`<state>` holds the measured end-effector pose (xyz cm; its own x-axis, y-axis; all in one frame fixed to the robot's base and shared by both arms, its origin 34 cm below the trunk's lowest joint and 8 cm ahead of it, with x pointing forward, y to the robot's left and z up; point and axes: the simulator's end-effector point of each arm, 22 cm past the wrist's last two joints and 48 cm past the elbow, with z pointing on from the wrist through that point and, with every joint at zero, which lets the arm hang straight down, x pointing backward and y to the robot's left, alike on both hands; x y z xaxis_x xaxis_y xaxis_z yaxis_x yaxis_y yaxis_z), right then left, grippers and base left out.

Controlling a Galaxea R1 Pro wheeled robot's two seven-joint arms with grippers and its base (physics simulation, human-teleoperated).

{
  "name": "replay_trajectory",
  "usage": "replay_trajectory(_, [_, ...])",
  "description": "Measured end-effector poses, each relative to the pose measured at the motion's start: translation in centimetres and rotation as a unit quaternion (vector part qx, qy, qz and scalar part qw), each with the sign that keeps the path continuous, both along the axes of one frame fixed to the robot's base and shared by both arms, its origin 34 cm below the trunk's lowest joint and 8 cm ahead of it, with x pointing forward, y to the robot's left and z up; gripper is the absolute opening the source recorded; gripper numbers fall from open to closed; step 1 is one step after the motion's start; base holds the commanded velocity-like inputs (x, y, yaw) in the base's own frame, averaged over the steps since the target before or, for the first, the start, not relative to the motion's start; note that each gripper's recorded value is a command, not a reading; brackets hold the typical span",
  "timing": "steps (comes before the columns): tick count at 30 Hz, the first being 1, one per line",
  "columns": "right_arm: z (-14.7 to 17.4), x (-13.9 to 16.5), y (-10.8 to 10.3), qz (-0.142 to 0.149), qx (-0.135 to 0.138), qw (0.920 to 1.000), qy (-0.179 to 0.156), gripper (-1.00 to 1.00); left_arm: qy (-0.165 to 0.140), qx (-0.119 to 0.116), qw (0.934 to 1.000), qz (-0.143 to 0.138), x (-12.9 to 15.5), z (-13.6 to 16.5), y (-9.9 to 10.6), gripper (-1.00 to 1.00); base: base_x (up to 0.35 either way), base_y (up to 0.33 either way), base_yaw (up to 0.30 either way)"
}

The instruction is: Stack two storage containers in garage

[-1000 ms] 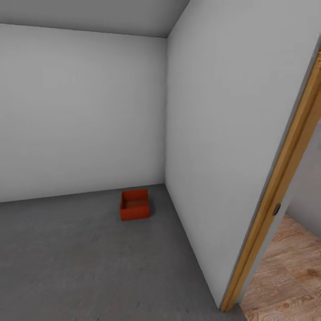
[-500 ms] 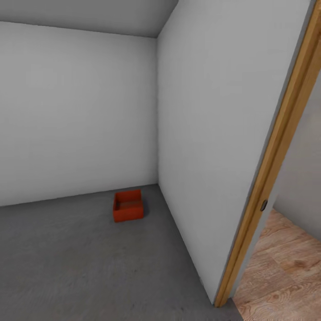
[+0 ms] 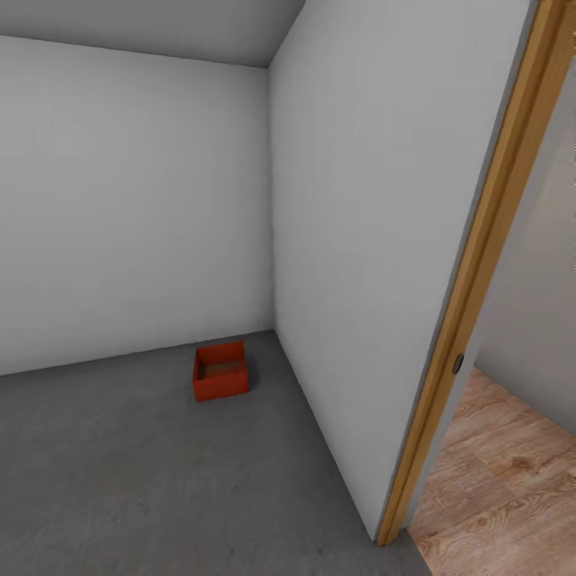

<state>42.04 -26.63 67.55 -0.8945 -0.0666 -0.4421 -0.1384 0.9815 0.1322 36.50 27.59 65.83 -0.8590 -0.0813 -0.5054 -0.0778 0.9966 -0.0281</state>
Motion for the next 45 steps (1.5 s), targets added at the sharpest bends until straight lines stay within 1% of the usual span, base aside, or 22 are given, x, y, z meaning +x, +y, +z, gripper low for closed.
replay_trajectory(45, [0.0,0.0,0.0,0.0,0.0,1.0,0.0,1.0,0.0,0.001,1.0,0.0,-0.04,-0.01,0.12,1.0,0.0,0.0,-0.093])
